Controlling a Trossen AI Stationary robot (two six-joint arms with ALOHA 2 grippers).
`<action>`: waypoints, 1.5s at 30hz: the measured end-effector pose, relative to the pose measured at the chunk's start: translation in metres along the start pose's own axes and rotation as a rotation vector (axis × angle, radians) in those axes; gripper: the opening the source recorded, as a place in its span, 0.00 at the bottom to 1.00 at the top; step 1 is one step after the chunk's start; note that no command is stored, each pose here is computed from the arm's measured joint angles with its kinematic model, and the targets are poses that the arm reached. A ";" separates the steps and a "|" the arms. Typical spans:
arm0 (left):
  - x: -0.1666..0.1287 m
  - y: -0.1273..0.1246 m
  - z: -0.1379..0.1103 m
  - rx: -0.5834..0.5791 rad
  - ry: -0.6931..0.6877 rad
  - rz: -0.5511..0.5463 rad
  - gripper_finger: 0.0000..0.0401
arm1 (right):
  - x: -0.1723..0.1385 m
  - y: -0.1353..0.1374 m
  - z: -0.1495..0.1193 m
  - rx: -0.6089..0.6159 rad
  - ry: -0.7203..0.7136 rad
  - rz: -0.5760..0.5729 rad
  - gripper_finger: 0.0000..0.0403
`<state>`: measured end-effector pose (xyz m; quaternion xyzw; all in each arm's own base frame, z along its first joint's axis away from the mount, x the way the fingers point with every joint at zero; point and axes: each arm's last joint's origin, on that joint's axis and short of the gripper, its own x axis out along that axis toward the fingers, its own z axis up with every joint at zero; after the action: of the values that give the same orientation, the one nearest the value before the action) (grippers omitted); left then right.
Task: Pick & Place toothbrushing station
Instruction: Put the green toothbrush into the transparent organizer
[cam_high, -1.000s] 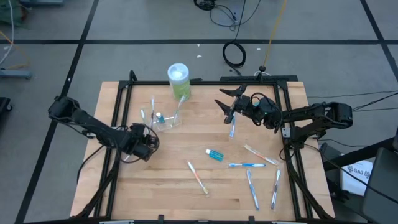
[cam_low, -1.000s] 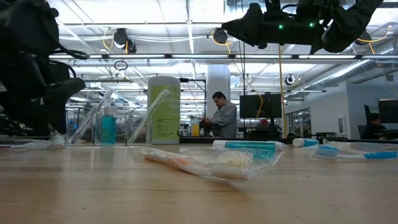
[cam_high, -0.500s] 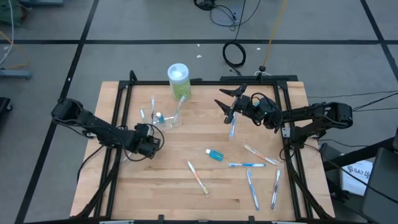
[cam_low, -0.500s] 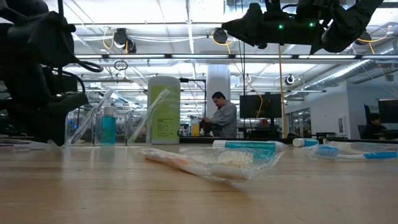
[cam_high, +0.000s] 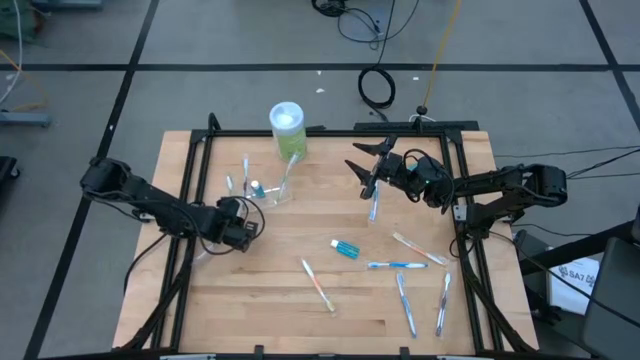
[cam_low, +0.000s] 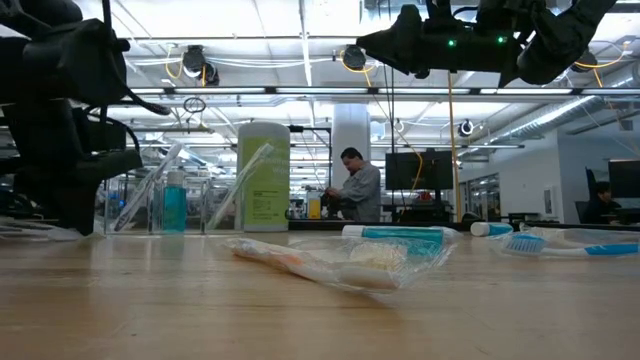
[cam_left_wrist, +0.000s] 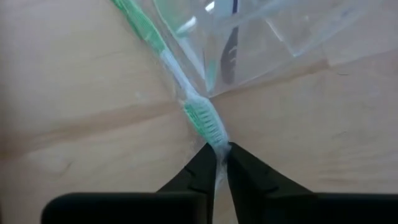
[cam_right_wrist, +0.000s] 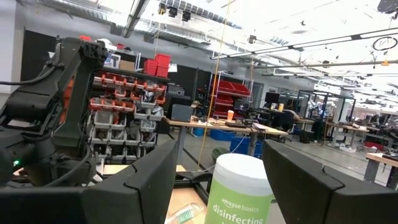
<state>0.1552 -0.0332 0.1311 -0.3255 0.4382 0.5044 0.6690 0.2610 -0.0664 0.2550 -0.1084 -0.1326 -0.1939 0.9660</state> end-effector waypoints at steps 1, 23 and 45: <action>-0.001 0.000 0.000 0.001 0.001 -0.002 0.08 | 0.000 0.000 0.000 0.000 0.000 0.000 0.57; -0.025 -0.006 0.012 0.069 -0.032 0.020 0.04 | 0.000 0.000 0.000 0.003 0.001 0.000 0.57; -0.028 -0.018 0.006 0.102 0.144 -0.106 0.01 | 0.000 0.000 0.000 0.003 0.005 0.003 0.57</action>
<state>0.1713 -0.0437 0.1589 -0.3493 0.4925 0.4207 0.6771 0.2612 -0.0664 0.2546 -0.1066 -0.1306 -0.1927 0.9667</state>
